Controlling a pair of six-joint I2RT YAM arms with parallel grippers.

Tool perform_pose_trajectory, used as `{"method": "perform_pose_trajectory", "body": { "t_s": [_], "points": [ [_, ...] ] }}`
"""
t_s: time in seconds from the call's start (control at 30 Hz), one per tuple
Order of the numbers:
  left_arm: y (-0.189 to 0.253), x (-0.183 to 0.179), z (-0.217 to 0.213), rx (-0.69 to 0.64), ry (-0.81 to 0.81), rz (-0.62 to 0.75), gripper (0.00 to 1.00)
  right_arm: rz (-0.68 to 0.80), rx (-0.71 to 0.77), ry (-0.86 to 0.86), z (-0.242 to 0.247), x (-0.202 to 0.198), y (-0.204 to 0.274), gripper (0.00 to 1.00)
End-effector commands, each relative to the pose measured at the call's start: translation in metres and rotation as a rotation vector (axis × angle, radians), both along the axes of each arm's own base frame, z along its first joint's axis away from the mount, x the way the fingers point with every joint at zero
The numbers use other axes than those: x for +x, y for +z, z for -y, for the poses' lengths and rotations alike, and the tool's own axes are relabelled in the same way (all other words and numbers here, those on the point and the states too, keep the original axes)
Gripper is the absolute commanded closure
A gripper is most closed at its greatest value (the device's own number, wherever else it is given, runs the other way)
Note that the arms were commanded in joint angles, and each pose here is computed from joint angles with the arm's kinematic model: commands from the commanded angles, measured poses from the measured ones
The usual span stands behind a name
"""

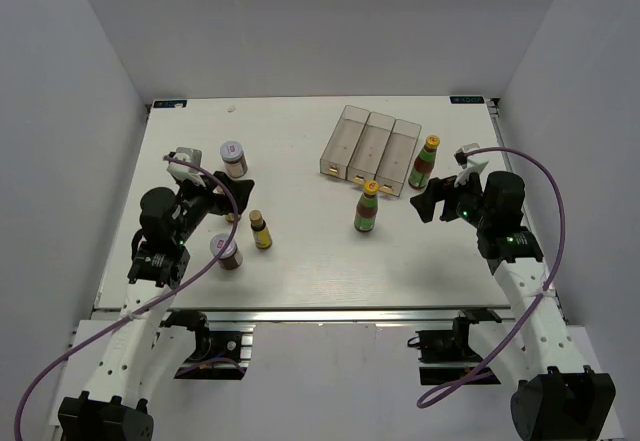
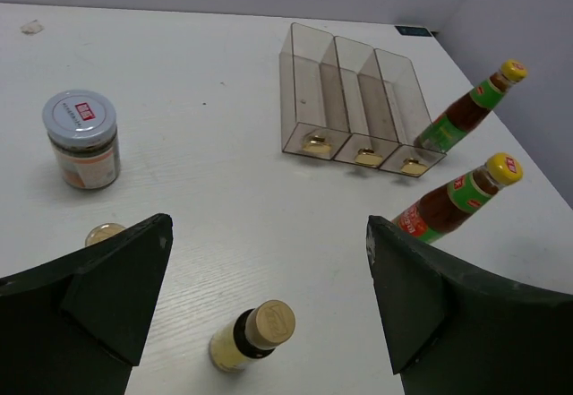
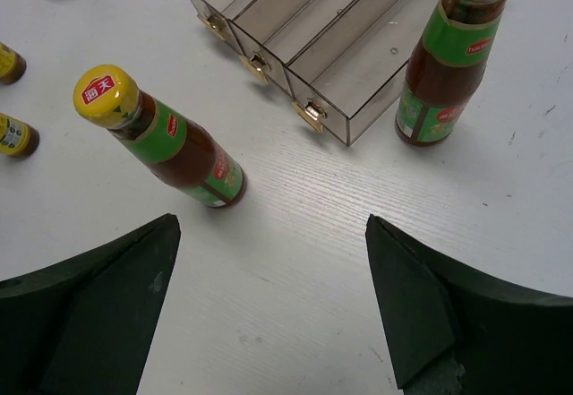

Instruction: Organize the condiment bottles

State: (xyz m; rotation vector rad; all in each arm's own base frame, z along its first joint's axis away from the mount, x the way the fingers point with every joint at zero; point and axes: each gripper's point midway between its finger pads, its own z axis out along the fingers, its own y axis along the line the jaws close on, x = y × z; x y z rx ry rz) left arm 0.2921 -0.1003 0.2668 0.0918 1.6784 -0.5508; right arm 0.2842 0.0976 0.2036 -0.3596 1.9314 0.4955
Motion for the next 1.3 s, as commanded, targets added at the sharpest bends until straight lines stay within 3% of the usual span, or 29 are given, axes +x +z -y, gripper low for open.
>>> {"method": "perform_pose_trajectory", "body": {
  "t_s": [0.0,0.27,0.47,0.6,0.67,0.7,0.8,0.87,0.9,0.97,1.0,1.1,1.27],
  "points": [
    [0.015,-0.006,0.014,0.0,-0.091,0.059,0.02,0.078,0.002,-0.007,0.0,0.01,0.023,0.11],
    [0.014,-0.008,0.018,0.002,-0.122,0.061,0.03,0.259,-0.226,0.206,-0.006,0.023,0.043,0.11],
    [0.01,-0.008,0.023,0.004,-0.156,0.044,0.02,0.261,-0.308,0.219,-0.001,0.043,0.051,0.11],
    [0.011,-0.01,0.025,0.003,-0.165,0.05,0.02,0.228,-0.269,0.092,0.009,0.069,0.052,0.12],
    [0.012,-0.01,0.025,0.004,-0.168,0.052,0.02,0.187,-0.243,0.038,0.014,0.079,0.051,0.25],
    [0.011,-0.01,0.025,0.004,-0.17,0.049,0.02,0.16,-0.231,0.029,0.014,0.088,0.05,0.39],
    [0.01,-0.01,0.026,0.004,-0.173,0.046,0.02,0.099,-0.205,-0.023,0.016,0.106,0.048,0.56],
    [0.01,-0.009,0.026,0.008,-0.175,0.048,0.02,0.077,-0.192,-0.054,0.019,0.114,0.047,0.53],
    [0.01,-0.01,0.026,0.008,-0.175,0.048,0.02,0.057,-0.201,-0.081,0.023,0.12,0.041,0.41],
    [0.01,-0.009,0.026,0.009,-0.174,0.049,0.02,0.055,-0.206,-0.108,0.026,0.128,0.043,0.29],
    [0.011,-0.009,0.026,0.009,-0.175,0.051,0.02,0.041,-0.216,-0.124,0.029,0.133,0.038,0.17],
    [0.01,-0.009,0.026,0.009,-0.18,0.046,0.02,0.034,-0.232,-0.137,0.032,0.139,0.035,0.11],
    [0.01,-0.009,0.027,0.009,-0.186,0.045,0.02,0.012,-0.245,-0.155,0.035,0.156,0.019,0.11]
  ]
}}
